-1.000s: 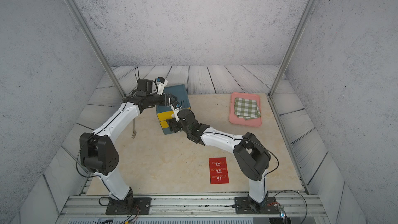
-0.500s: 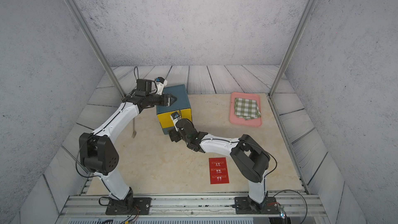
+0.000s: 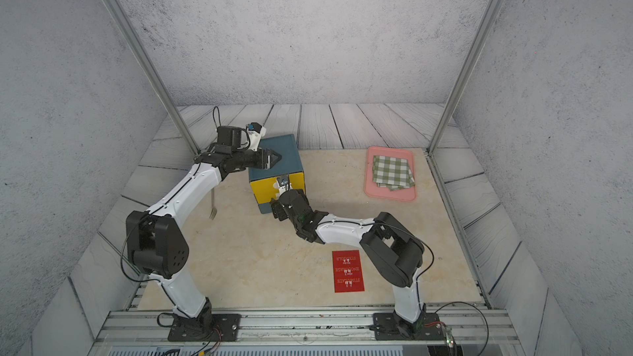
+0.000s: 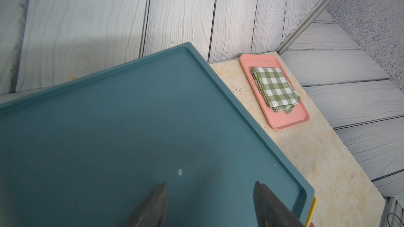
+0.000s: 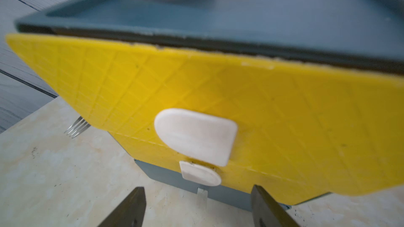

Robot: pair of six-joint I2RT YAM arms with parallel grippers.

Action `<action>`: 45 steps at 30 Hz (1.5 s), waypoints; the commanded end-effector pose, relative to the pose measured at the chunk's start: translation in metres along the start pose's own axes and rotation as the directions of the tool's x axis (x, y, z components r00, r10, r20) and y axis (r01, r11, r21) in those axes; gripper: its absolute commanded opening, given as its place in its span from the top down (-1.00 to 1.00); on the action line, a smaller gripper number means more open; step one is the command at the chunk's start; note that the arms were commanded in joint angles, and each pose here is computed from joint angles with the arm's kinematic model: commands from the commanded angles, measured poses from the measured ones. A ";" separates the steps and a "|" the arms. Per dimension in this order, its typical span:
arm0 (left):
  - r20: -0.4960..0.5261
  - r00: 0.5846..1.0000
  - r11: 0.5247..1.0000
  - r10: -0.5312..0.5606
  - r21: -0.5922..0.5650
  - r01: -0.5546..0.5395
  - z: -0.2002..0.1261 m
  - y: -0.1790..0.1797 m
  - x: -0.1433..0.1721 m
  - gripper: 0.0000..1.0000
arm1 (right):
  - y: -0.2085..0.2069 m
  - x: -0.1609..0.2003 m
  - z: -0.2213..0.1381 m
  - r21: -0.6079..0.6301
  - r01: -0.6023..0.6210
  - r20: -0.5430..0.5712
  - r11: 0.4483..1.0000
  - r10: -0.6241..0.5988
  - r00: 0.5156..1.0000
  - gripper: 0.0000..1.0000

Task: Take the postcards out of the drawer
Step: Close the drawer in the storage box.

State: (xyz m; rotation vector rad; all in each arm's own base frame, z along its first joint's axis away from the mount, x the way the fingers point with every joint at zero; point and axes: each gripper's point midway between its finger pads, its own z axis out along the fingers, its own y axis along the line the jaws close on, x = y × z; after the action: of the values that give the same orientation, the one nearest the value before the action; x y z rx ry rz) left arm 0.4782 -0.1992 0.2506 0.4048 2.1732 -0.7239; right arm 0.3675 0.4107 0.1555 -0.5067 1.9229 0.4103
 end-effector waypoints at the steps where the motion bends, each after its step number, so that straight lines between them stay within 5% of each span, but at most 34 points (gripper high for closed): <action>1: -0.135 0.987 0.996 -0.088 -0.028 0.085 0.012 0.015 0.045 -0.36 | -0.001 -0.004 0.010 0.027 -0.025 0.032 0.999 0.024 0.999 -0.57; 12: -0.137 0.986 0.996 -0.093 -0.023 0.090 0.015 0.016 0.047 -0.37 | 0.002 -0.007 -0.016 0.015 -0.015 0.078 1.000 0.014 0.997 -0.54; 21: -0.140 0.986 0.995 -0.096 -0.018 0.095 0.015 0.015 0.049 -0.37 | 0.004 0.000 0.001 0.038 0.002 0.076 0.999 -0.005 0.997 -0.54; 45: -0.149 0.983 0.994 -0.109 -0.004 0.109 0.017 0.014 0.054 -0.37 | 0.005 -0.050 -0.001 0.065 0.007 0.195 0.998 -0.020 0.981 -0.50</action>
State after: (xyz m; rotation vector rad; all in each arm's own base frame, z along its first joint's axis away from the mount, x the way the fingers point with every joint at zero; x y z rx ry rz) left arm 0.4793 -0.2036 0.2505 0.4173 2.1430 -0.7537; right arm 0.3756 0.4202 0.2006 -0.4378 1.7490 0.3954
